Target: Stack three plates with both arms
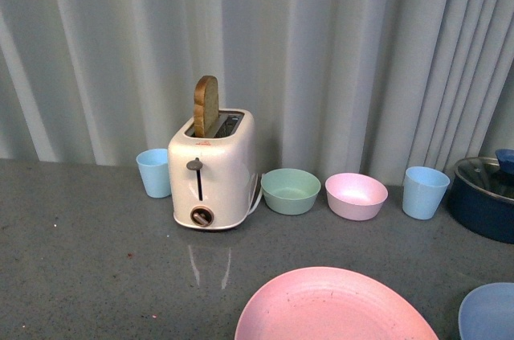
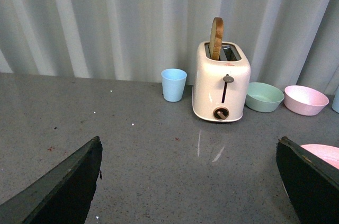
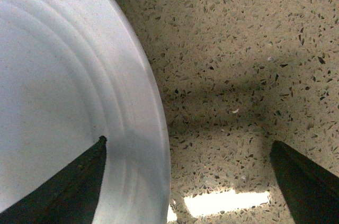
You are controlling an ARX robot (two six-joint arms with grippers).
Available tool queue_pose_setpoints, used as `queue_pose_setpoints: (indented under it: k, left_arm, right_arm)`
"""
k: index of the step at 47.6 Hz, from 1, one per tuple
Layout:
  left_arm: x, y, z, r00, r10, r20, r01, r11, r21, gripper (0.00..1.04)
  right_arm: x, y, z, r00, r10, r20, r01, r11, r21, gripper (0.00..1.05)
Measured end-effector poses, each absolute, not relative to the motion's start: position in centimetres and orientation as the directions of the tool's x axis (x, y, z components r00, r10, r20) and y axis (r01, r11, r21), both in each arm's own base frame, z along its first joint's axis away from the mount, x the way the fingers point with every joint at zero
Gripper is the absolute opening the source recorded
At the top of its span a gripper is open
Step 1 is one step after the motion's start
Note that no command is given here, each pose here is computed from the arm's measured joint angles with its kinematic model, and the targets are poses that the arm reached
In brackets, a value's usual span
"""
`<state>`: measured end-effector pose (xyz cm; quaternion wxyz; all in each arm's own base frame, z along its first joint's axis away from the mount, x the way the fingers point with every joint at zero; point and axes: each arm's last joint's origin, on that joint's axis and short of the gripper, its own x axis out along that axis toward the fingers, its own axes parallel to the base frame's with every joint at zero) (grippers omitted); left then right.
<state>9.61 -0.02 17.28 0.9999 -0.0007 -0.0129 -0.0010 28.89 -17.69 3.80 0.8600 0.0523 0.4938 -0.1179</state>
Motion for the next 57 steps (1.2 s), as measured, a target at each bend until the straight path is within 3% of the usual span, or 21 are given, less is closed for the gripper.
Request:
queue_pose_setpoints:
  k: [12, 21, 25, 49, 57]
  left_arm:
    - [9.6, 0.0, 17.3, 1.0, -0.002, 0.026, 0.002, 1.0, -0.001, 0.98]
    - [9.6, 0.0, 17.3, 1.0, -0.002, 0.026, 0.002, 1.0, -0.001, 0.98]
    - [9.6, 0.0, 17.3, 1.0, -0.002, 0.026, 0.002, 1.0, -0.001, 0.98]
    - [9.6, 0.0, 17.3, 1.0, -0.002, 0.026, 0.002, 1.0, -0.001, 0.98]
    - [9.6, 0.0, 17.3, 1.0, -0.002, 0.026, 0.002, 1.0, -0.001, 0.98]
  right_arm:
    - [28.9, -17.6, 3.6, 0.491, -0.146, -0.859, 0.25, 0.968, -0.021, 0.57]
    - [28.9, -17.7, 3.7, 0.496, -0.145, -0.856, 0.256, 0.967, -0.016, 0.17]
    - [28.8, -17.9, 4.0, 0.512, -0.134, -0.848, 0.266, 0.964, 0.008, 0.07]
    - [26.8, -20.1, 9.4, 0.594, -0.172, -0.786, 0.32, 0.947, 0.034, 0.03]
    - [26.8, -20.8, 13.2, 0.662, -0.205, -0.72, 0.326, 0.945, 0.031, 0.03]
